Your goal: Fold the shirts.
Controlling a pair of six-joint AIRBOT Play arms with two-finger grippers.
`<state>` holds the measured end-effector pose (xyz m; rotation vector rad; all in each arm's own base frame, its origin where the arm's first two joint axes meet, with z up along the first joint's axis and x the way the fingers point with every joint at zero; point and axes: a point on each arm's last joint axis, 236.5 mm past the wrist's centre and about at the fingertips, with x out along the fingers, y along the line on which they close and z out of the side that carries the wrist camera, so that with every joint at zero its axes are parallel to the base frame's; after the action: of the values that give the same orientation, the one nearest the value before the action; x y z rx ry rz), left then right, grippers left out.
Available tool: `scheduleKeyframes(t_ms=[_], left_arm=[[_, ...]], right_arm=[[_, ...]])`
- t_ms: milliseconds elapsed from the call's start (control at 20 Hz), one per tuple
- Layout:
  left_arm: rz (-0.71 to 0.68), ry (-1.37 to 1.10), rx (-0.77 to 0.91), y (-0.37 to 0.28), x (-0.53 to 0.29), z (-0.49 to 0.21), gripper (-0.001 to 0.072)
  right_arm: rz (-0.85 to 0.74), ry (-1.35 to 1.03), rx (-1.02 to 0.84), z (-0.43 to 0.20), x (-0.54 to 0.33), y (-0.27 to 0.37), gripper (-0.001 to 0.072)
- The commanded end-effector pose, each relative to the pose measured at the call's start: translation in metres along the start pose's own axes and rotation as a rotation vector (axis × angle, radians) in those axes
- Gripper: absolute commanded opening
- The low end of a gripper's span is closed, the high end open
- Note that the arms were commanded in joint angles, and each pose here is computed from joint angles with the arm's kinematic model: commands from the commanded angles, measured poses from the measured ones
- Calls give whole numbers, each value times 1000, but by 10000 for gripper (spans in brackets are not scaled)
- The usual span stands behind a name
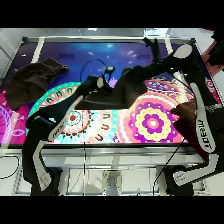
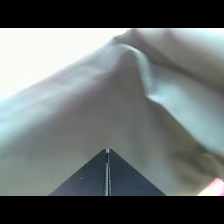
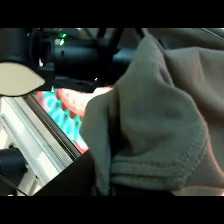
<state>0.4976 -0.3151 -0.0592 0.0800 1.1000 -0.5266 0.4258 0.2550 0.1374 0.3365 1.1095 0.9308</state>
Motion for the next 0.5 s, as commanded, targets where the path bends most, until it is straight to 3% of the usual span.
scheduleKeyframes(t_ms=[0, 100, 400, 450], left_arm=[[320, 25, -7, 116, -72, 22, 9], [433, 24, -87, 175, -119, 22, 9], [473, 85, -253, 241, -178, -12, 9], [473, 98, -249, 243, -179, -15, 9]], right_arm=[[57, -122, -21, 29, 30, 44, 23], [62, -212, -25, 48, 51, 60, 23], [151, -393, 140, 74, 166, 83, 36], [157, -437, 183, 78, 181, 84, 122]])
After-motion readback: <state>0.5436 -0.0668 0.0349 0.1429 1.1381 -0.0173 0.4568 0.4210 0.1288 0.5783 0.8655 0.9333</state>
